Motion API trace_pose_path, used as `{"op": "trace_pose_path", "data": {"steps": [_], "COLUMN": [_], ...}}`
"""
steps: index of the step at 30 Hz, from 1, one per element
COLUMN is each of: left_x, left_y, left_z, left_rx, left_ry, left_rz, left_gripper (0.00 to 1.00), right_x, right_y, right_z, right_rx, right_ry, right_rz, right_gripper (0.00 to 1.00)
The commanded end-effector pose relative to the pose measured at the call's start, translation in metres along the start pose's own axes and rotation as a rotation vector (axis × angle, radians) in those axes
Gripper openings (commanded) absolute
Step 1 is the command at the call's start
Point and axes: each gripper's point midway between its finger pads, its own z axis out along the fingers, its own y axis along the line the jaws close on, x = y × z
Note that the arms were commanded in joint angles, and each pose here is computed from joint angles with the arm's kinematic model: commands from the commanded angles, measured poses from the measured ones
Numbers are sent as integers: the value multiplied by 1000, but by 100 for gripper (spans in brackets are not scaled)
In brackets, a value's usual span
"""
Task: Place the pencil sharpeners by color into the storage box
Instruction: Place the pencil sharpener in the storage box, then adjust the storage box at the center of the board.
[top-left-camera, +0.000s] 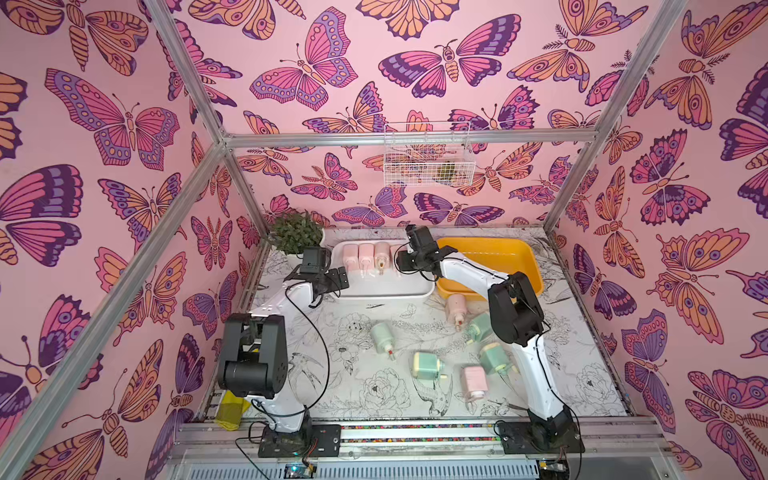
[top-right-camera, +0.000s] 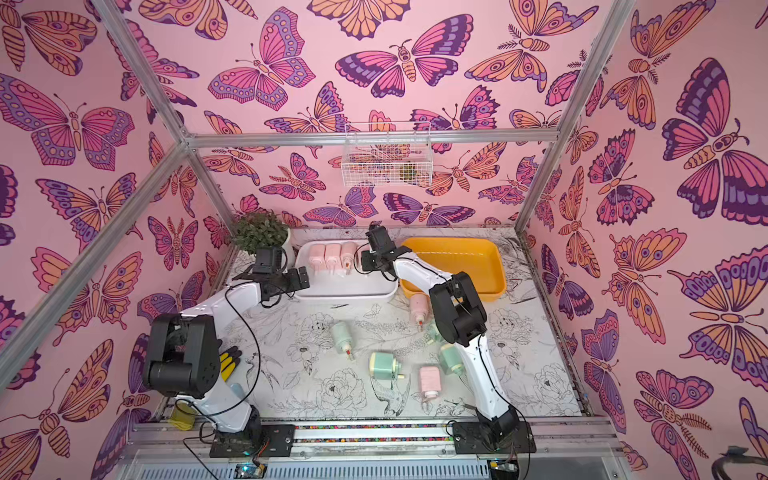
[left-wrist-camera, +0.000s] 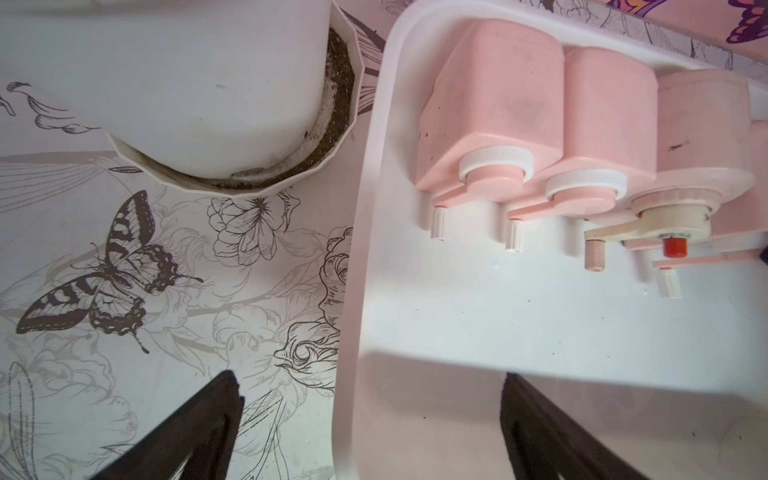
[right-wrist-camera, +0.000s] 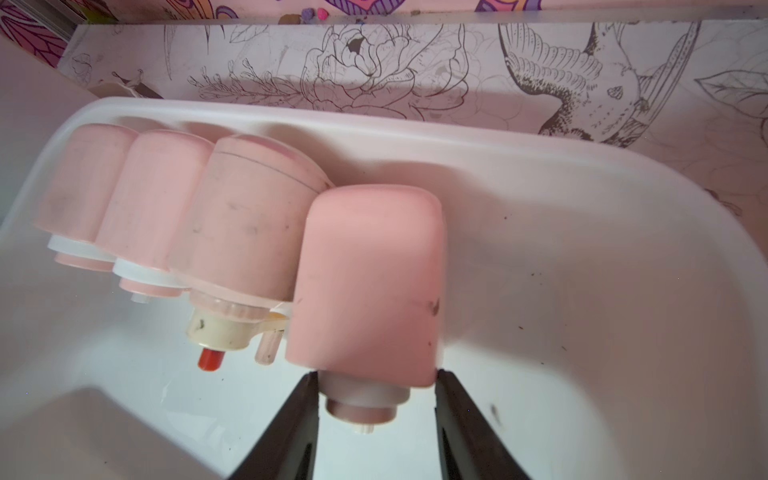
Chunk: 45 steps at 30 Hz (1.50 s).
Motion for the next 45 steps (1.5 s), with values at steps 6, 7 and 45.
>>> {"op": "trace_pose_path", "data": {"steps": [6, 7, 45], "left_x": [15, 15, 40], "left_y": [8, 7, 10], "left_z": [6, 6, 20], "left_rx": [-29, -24, -42], "left_ry": [46, 47, 190], "left_rz": [7, 7, 7], "left_gripper": [100, 100, 30], "right_x": [-3, -4, 4], "right_y": [5, 3, -19], "right_z": [13, 14, 20], "right_rx": [-39, -27, 54], "right_ry": [-16, -24, -110], "right_rz": [47, 65, -14], "right_gripper": [44, 44, 54]}}
